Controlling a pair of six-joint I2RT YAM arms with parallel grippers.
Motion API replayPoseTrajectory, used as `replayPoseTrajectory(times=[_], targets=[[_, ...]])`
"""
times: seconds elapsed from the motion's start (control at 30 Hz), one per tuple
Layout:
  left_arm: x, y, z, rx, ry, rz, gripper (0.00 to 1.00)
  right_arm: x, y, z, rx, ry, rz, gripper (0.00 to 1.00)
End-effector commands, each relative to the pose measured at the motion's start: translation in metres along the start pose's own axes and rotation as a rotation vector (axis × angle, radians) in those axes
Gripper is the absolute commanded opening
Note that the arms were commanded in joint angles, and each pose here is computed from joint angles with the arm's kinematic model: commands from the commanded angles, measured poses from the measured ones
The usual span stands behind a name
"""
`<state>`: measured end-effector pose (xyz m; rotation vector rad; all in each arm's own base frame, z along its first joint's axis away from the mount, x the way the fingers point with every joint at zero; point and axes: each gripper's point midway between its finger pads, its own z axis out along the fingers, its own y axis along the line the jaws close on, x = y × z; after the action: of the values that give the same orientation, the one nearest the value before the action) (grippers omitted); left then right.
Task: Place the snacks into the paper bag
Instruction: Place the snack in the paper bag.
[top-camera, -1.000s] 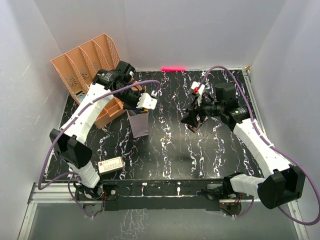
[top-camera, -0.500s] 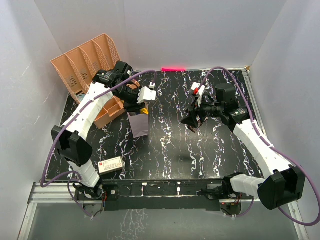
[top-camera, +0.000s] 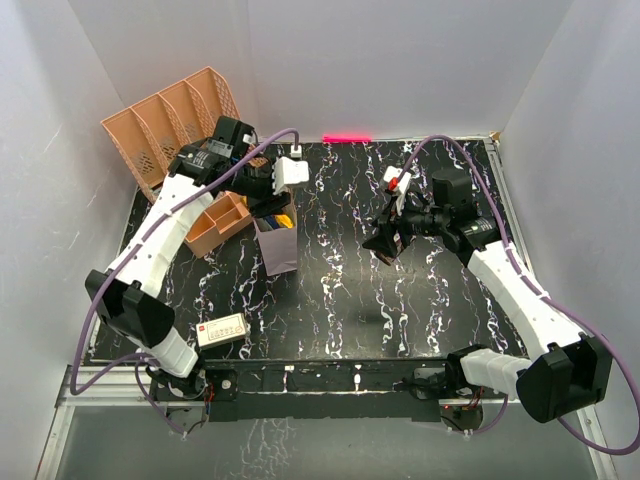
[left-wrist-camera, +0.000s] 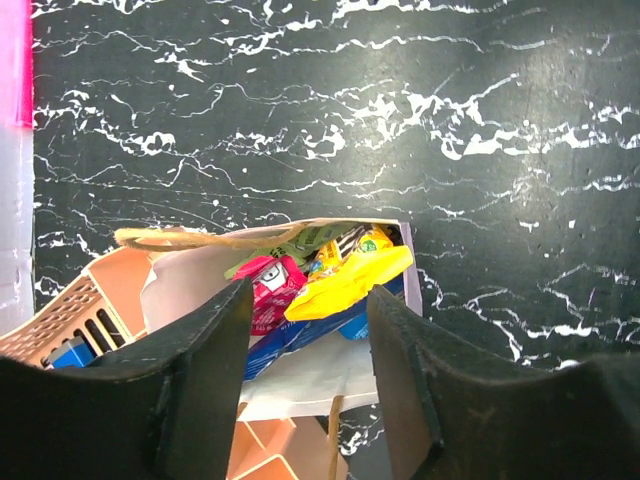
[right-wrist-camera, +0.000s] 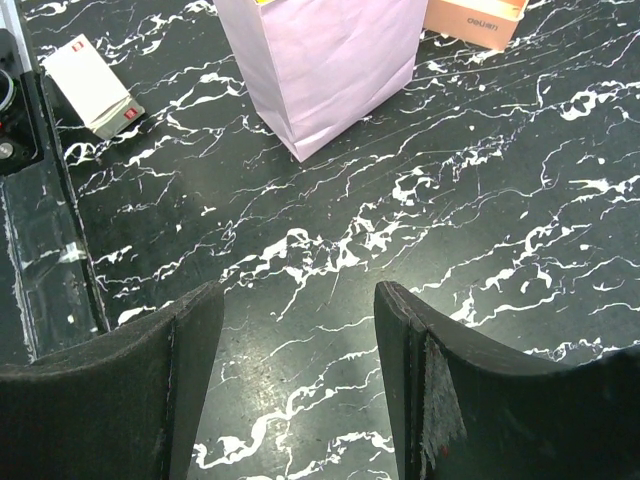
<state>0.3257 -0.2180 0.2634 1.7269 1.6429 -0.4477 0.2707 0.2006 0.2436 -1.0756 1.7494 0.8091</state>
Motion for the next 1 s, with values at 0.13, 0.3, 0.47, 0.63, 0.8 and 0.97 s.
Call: replayPoseTrajectory(times=[0.13, 0.3, 0.47, 0.63, 0.8, 0.97], targets=[[0.002, 0.000, 0.003, -0.066, -0.025, -0.179, 0.38, -0.014, 0.000, -0.005, 0.010, -0.050, -0.049, 0.64], [0.023, -0.005, 0.015, -0.078, 0.022, -0.239, 0.29, -0.014, 0.000, -0.004, 0.008, -0.049, -0.046, 0.64], [0.038, -0.005, 0.023, -0.095, 0.056, -0.252, 0.25, -0.015, -0.001, -0.002, -0.001, -0.050, -0.043, 0.64], [0.052, -0.010, 0.035, -0.063, 0.096, -0.284, 0.24, -0.013, -0.003, -0.002, 0.008, -0.044, -0.041, 0.64], [0.053, -0.008, 0.034, -0.059, 0.110, -0.281, 0.25, -0.006, -0.015, -0.001, 0.074, -0.026, -0.041, 0.65], [0.037, 0.007, 0.016, -0.137, 0.082, -0.243, 0.32, 0.013, -0.052, -0.004, 0.268, 0.049, -0.012, 0.66]])
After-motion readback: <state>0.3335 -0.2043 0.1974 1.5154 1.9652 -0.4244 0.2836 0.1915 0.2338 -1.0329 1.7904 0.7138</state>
